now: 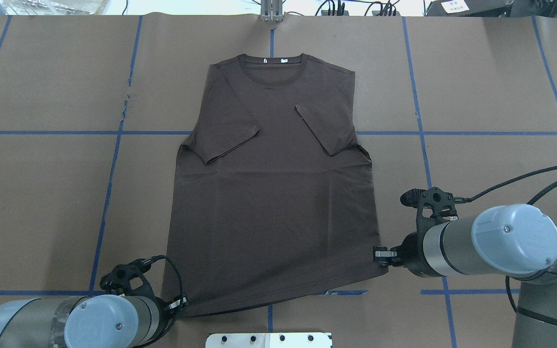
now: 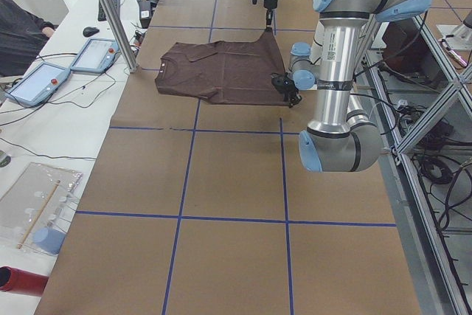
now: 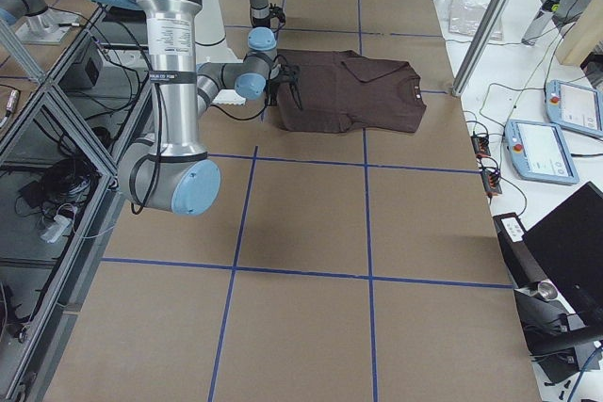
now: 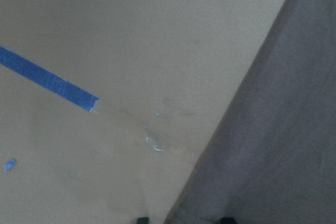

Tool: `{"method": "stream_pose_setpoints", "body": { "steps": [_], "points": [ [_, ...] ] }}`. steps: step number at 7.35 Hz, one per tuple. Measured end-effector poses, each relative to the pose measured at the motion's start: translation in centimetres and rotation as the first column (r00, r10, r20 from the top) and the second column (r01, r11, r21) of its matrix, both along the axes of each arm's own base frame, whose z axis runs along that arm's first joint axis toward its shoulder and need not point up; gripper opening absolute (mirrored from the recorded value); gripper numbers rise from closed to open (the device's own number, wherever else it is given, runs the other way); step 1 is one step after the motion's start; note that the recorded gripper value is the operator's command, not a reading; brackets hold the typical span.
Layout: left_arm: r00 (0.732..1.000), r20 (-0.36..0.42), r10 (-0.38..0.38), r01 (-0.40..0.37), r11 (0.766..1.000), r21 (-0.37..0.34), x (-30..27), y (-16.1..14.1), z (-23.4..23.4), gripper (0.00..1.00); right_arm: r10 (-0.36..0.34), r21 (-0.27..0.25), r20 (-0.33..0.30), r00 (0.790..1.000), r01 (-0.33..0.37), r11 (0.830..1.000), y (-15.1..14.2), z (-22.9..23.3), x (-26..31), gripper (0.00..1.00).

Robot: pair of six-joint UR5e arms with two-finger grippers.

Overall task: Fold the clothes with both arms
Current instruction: 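Grasp the hem corners with both grippers and lift them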

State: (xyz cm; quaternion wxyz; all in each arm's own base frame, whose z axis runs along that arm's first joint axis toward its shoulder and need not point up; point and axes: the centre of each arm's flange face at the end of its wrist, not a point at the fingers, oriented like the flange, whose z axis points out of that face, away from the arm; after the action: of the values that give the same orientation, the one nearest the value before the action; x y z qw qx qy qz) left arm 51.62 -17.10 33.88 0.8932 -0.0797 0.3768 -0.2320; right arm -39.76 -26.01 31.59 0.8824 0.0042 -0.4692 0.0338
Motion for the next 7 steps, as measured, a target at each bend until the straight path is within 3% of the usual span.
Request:
{"method": "stream_pose_setpoints", "body": {
  "steps": [4,7],
  "points": [
    [1.0,-0.016,-0.007,0.008,1.0,0.002,-1.2,-0.4,-1.7,0.0,-0.005,-0.007,0.006,1.0,0.005,1.0,-0.1,-0.2,0.4,0.0],
    [1.0,-0.025,0.009,-0.009,1.0,0.006,-5.4,0.4,-6.1,0.0,-0.079,-0.044,0.036,0.996,0.08,0.996,2.0,-1.0,2.5,0.0]
  ]
}}
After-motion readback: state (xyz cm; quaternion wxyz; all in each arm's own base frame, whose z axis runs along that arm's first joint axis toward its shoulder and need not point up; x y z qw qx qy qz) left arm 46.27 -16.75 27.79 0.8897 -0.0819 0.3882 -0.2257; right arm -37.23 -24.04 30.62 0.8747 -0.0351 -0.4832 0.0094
